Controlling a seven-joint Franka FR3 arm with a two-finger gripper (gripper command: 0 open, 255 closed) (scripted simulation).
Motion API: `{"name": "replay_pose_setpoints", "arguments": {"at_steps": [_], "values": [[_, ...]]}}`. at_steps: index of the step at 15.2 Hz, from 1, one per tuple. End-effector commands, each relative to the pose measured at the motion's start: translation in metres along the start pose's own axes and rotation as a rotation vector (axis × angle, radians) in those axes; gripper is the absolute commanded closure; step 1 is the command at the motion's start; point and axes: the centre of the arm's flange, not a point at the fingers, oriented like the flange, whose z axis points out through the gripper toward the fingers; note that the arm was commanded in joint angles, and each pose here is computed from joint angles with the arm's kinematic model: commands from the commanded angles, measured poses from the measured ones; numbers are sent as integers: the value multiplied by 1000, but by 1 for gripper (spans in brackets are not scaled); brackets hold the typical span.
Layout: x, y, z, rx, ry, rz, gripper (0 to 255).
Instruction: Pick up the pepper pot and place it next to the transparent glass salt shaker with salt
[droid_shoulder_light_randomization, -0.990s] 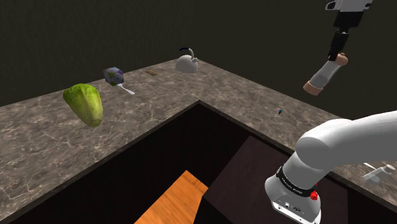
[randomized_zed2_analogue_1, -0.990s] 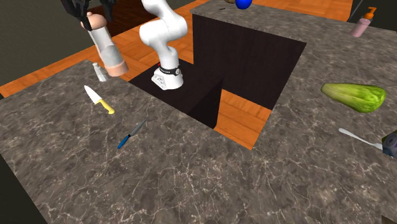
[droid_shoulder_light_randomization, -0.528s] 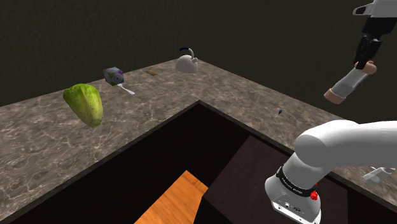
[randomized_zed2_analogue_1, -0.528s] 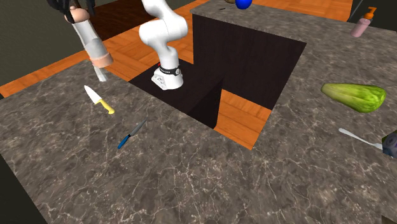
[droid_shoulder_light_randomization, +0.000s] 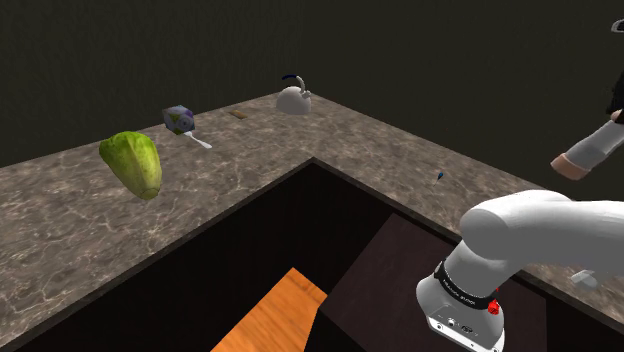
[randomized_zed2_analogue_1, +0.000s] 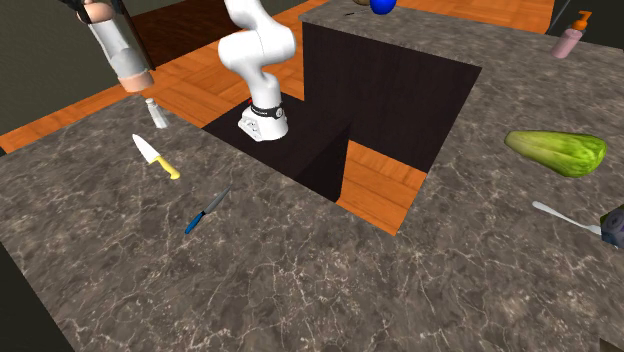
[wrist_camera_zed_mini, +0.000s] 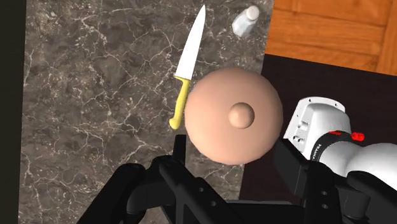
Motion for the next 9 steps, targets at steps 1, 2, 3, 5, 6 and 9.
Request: {"name": "replay_pose_setpoints", "arguments": {"at_steps": [1,2,3,5,6,9], "values": [[-28,-3,7,0,-1,-1,255],[-41,-5,9,0,-1,-1,255],[-54,-7,11,0,-1,-1,255],[-80,-10,16,0,-1,-1,255],[-93,-11,18,0,-1,-1,255],[-90,-12,34,0,-1,-1,255]]}}
